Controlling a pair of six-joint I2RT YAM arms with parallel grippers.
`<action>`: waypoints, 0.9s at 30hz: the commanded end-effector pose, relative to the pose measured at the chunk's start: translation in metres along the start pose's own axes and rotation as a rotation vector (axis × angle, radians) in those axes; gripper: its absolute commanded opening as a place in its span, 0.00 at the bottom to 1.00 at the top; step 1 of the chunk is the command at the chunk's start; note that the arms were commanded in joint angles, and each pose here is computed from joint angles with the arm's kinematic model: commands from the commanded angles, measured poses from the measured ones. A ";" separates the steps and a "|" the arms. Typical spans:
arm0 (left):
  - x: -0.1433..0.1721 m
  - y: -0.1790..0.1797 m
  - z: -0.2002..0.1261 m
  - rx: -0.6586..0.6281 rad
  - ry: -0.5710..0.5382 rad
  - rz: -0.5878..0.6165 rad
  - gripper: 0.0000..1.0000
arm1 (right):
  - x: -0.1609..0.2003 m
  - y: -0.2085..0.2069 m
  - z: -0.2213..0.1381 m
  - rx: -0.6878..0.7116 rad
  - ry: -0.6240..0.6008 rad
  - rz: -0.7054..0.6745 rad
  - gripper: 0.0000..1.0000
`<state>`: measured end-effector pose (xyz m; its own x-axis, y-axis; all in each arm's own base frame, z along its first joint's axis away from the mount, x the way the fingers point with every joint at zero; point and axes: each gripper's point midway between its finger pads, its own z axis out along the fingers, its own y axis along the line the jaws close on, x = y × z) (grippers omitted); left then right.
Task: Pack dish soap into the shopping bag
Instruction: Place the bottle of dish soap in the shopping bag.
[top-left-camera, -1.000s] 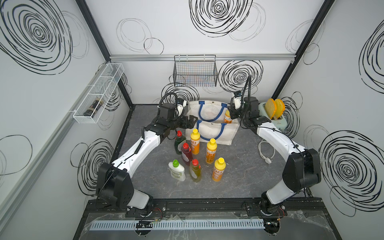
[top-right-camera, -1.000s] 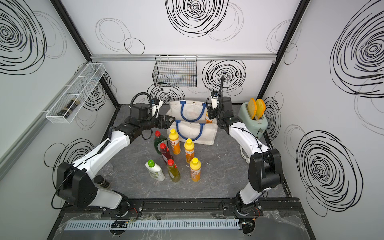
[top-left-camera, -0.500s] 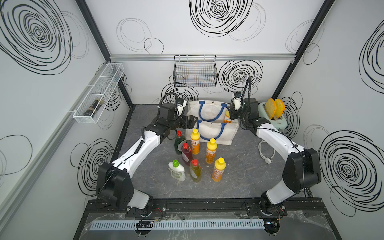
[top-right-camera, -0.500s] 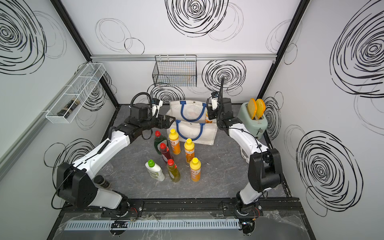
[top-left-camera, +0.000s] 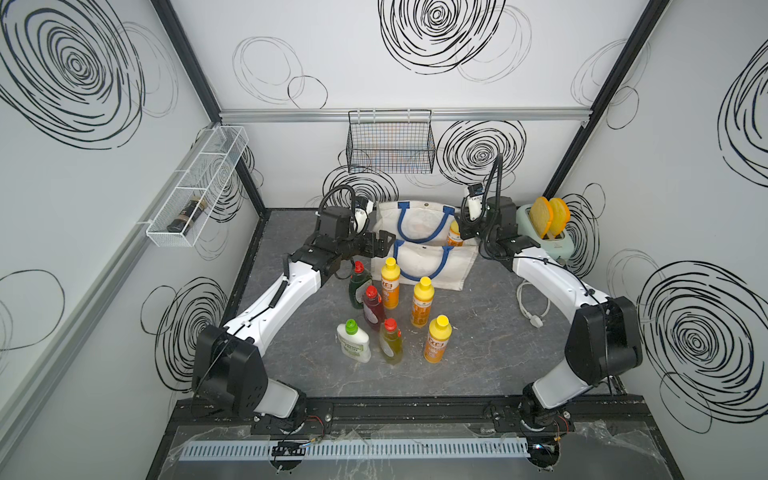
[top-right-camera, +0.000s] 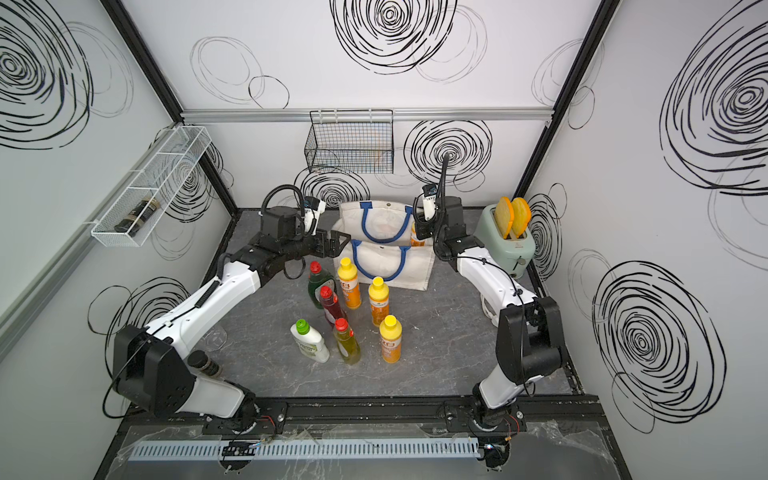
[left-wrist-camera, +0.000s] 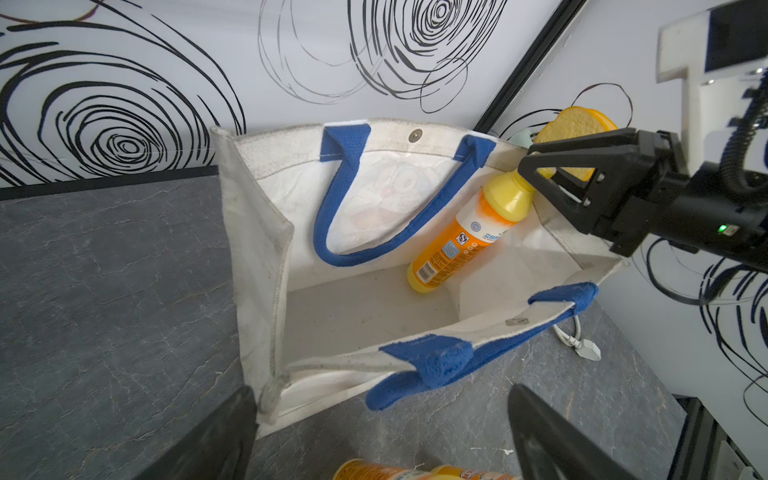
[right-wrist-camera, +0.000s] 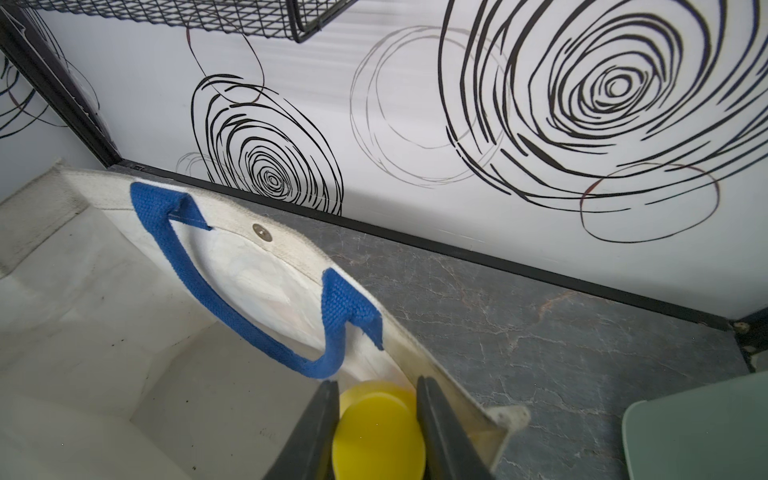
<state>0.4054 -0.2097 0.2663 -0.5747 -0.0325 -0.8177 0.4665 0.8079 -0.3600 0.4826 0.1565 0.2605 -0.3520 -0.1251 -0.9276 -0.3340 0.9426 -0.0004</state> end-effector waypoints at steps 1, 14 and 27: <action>-0.014 -0.009 -0.006 0.023 -0.048 0.029 0.96 | -0.032 -0.003 -0.016 0.027 -0.110 -0.006 0.44; -0.014 -0.009 -0.005 0.024 -0.048 0.029 0.96 | -0.028 -0.003 -0.018 0.035 -0.097 -0.015 0.50; -0.014 -0.010 -0.006 0.029 -0.048 0.027 0.96 | -0.033 0.000 -0.026 0.034 -0.100 -0.029 0.53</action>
<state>0.4053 -0.2098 0.2663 -0.5750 -0.0327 -0.8175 0.4668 0.8075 -0.3607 0.4792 0.1523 0.2834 -0.2885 -0.1203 -0.9499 -0.3110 0.9501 -0.0259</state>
